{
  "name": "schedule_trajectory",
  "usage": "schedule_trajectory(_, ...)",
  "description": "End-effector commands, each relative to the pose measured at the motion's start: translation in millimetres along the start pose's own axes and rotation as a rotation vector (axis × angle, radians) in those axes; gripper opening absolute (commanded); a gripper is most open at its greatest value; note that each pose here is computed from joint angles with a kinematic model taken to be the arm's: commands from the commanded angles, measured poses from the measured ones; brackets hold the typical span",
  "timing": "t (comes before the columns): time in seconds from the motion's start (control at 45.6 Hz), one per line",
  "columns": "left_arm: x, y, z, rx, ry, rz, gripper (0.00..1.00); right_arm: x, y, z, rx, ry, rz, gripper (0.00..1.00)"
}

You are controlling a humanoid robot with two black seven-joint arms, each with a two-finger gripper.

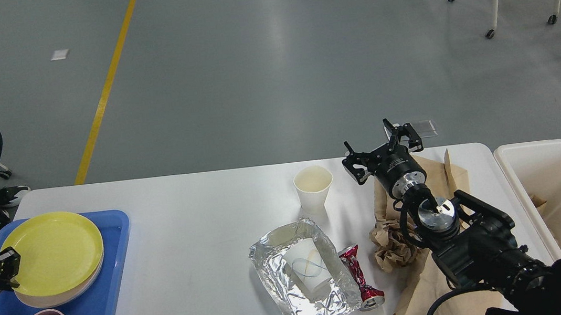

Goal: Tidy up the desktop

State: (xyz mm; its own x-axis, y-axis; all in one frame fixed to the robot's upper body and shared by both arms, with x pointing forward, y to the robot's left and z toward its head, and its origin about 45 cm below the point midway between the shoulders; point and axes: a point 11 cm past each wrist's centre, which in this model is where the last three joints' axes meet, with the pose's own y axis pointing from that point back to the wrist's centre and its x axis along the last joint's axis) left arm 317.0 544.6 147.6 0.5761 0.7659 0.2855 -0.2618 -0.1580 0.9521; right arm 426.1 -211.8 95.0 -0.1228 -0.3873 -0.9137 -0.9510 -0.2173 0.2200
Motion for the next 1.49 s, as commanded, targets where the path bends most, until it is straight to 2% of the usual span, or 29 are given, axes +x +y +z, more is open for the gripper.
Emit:
schedule_trajectory(0.0, 0, -2, 3, -0.003, -0.004, 0.018, 0.17, 0, 0, 0, 0.0, 0.0, 0.0, 1.0)
schedule_trajectory(0.263, -3, -4, 10, -0.019, -0.006, 0.014, 0.37, 0, 0, 0, 0.0, 0.0, 0.0, 1.0)
schedule_trajectory(0.527, -13, -10, 11, -0.021, -0.015, -0.016, 0.5, 0, 0, 0, 0.001, -0.001, 0.0, 1.0)
schedule_trajectory(0.944, -17, -13, 14, -0.023, -0.024, -0.023, 0.87, 0, 0, 0, 0.0, 0.0, 0.0, 1.0)
schedule_trajectory(1.207, -26, -18, 20, -0.025, -0.04, -0.051, 0.95, 0, 0, 0, 0.001, -0.001, 0.0, 1.0)
schedule_trajectory(1.47, -25, -13, 19, -0.022, -0.043, -0.075, 0.96, 0, 0, 0, 0.0, 0.0, 0.0, 1.0)
